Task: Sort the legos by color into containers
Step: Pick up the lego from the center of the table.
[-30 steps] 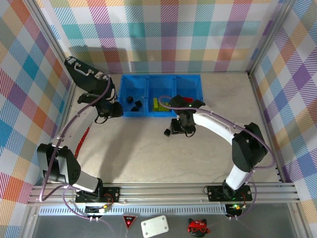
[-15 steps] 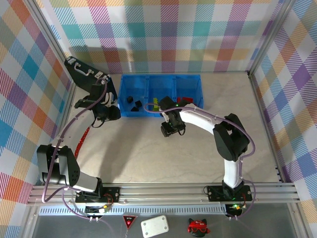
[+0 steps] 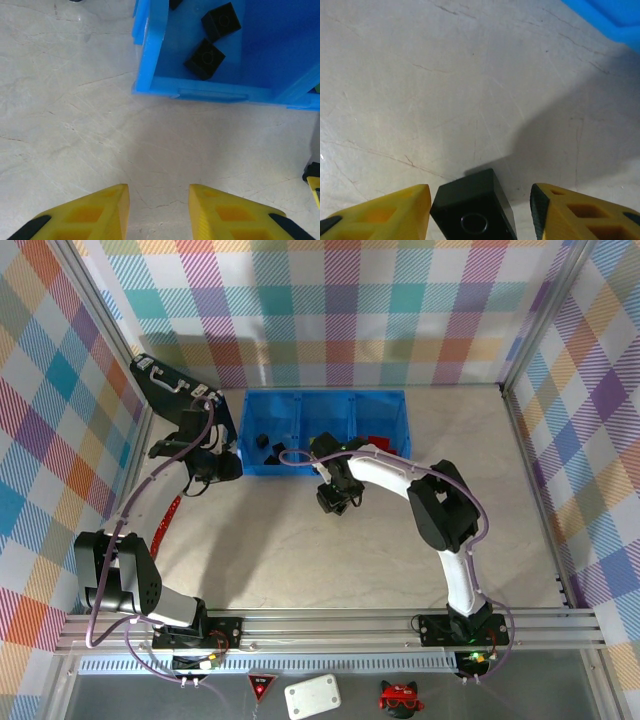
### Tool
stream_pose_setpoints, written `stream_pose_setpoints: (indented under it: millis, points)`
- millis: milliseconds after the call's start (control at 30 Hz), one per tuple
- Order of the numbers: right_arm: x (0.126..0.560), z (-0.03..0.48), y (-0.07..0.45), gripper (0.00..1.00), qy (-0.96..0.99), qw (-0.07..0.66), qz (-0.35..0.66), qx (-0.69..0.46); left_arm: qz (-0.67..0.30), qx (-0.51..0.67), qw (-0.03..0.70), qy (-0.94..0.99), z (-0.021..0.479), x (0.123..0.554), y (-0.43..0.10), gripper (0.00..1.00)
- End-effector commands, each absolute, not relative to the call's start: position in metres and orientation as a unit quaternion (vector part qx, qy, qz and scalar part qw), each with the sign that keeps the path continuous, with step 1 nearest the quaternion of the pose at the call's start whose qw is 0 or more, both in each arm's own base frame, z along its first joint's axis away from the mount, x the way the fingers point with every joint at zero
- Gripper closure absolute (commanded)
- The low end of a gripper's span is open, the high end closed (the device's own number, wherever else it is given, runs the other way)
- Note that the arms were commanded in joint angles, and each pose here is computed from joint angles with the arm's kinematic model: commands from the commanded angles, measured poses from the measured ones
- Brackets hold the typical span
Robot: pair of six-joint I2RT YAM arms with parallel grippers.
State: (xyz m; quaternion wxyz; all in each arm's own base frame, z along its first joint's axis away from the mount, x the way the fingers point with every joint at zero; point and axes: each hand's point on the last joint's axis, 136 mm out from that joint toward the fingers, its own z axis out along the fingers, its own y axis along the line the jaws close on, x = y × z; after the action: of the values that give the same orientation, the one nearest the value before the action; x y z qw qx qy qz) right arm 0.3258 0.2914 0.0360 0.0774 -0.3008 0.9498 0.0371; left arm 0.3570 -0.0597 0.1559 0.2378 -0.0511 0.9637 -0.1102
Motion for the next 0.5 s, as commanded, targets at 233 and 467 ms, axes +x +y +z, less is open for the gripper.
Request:
stream_pose_setpoints:
  millis: [233,467]
  points:
    - [0.3224,0.0314,0.2969,0.50,0.946,0.065,0.035,-0.317,-0.115,-0.051,0.231,0.965,0.1530,0.3568,-0.0581,0.64]
    - [0.3207,0.0308,0.2906,0.54,0.945,0.062,0.021,-0.319,-0.117,-0.052,0.231,0.965,0.1530,0.3572,-0.0581,0.64]
